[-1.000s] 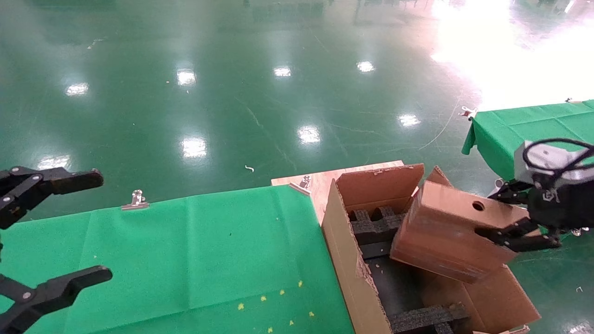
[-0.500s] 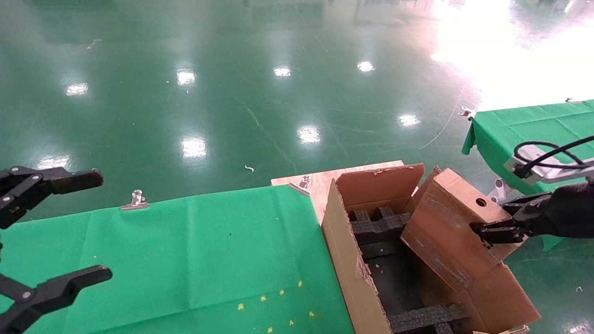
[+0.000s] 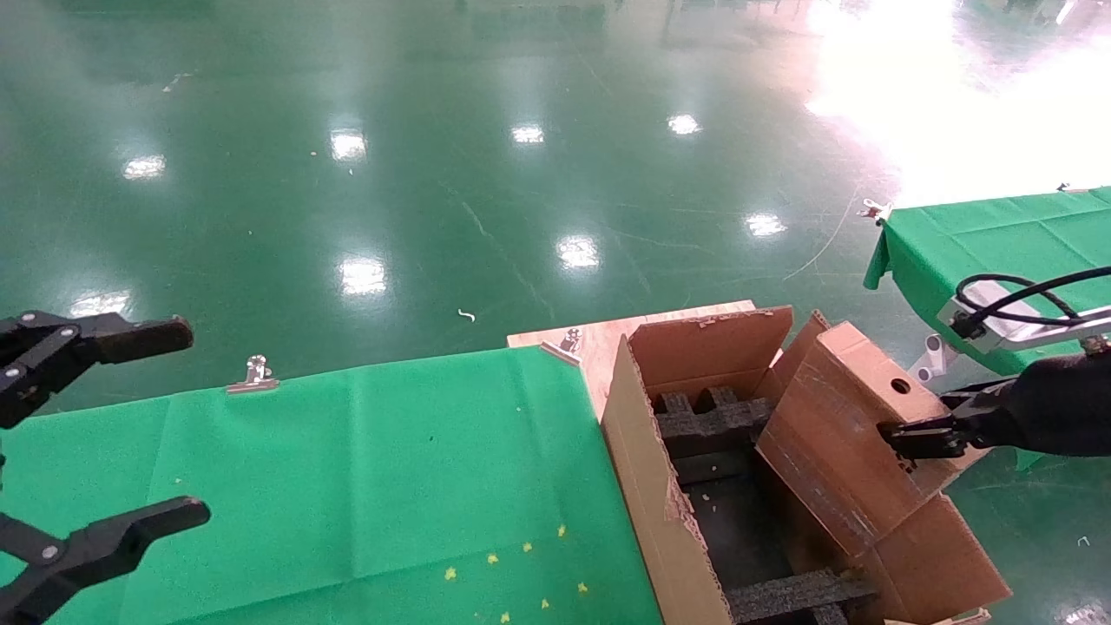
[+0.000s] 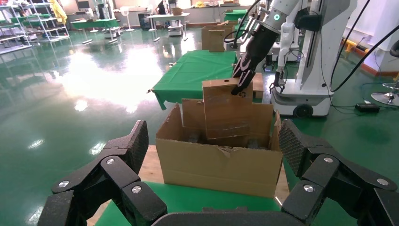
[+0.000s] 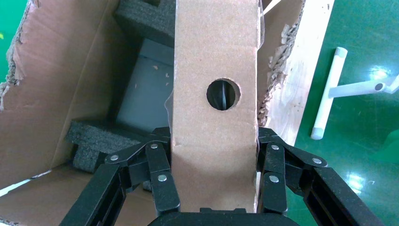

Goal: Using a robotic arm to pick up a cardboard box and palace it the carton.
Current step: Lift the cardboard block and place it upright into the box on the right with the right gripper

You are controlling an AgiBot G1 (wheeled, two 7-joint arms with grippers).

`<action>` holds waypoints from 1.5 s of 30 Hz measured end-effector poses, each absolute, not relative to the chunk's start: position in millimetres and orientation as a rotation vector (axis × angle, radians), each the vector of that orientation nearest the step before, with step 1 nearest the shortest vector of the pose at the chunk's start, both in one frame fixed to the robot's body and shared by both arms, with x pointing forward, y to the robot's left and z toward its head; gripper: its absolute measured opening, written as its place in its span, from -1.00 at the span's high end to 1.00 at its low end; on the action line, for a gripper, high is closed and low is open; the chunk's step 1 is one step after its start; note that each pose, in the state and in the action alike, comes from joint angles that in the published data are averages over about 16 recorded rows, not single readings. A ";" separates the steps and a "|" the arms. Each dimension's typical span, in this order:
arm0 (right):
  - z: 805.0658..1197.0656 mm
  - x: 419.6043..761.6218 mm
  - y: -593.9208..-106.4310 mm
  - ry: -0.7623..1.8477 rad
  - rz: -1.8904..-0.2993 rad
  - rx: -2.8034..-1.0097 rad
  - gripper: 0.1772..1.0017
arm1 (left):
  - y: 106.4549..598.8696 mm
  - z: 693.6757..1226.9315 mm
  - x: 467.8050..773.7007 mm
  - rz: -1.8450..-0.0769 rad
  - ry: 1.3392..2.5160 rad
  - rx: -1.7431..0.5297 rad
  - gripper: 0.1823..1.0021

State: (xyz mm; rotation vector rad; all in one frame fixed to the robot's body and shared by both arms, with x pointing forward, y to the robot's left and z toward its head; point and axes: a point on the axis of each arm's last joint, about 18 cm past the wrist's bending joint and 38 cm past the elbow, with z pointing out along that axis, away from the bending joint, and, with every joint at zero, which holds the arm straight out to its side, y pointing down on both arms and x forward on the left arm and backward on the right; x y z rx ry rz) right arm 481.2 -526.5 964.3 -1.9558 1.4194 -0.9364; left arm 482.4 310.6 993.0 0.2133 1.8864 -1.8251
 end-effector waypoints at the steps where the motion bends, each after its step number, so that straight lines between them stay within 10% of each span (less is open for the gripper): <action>1: 963.7 481.8 -526.8 1.427 -0.935 -1.949 0.48 | 310.6 993.0 482.4 -1.825 1.886 0.213 -1.00; 45: 888.3 526.4 -535.4 1.728 -0.944 -1.714 0.51 | 310.6 993.0 482.4 -1.825 1.886 0.213 -1.00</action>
